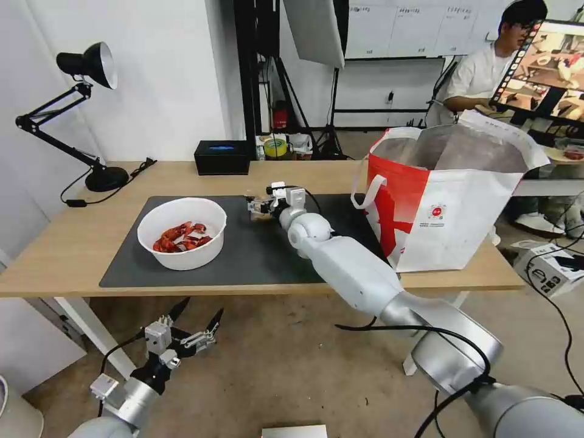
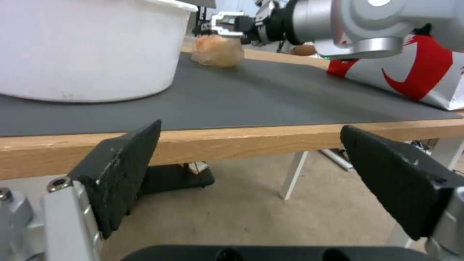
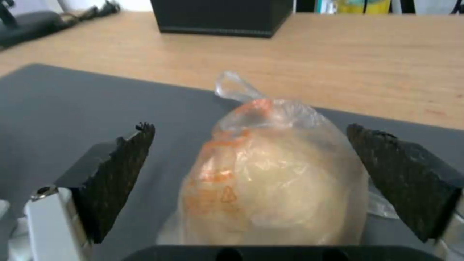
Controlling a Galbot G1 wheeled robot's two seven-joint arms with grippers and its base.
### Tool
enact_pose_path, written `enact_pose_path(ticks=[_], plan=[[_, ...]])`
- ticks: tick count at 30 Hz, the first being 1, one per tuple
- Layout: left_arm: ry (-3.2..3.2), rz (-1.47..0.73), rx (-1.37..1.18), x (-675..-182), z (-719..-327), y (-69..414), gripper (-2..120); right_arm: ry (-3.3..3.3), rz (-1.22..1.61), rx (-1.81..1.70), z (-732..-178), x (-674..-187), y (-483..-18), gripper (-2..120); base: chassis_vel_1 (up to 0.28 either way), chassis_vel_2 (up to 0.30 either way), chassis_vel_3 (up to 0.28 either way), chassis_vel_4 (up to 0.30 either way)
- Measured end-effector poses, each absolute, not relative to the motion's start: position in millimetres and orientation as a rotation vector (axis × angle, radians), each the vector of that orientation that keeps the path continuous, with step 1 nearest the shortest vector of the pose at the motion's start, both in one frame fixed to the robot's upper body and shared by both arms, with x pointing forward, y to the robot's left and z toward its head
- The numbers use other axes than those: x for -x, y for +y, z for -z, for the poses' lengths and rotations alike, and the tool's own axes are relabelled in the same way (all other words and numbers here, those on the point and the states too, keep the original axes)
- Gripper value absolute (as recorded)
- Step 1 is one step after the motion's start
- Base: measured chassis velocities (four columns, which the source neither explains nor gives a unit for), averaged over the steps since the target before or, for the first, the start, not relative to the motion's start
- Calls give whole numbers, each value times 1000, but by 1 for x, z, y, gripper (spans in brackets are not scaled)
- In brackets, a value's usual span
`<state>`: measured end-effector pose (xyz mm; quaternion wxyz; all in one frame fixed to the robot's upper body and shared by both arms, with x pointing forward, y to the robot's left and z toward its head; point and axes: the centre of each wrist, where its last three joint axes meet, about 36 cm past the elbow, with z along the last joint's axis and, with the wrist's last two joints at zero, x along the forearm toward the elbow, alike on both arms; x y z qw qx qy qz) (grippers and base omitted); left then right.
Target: Pick up the trash from the table and place it into the takeout bag.
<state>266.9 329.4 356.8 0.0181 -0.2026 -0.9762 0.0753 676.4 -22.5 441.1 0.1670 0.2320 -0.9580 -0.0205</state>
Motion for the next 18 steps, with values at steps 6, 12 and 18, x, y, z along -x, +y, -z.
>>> enact_pose_path(ticks=[6, 12, 18], plan=[[-3033, -242, 629, -267, -356, 328, 100, -2685, 30, -666, -440, -684, -19, 100, 0, 0, 0, 0], [-3037, -246, 629, -267, -357, 327, 100, -2659, -28, -680, -441, -689, -23, 100, 0, 0, 0, 0], [-3043, -242, 637, -267, -359, 325, 100, -2639, -51, -703, -439, -690, -25, 100, 0, 0, 0, 0]])
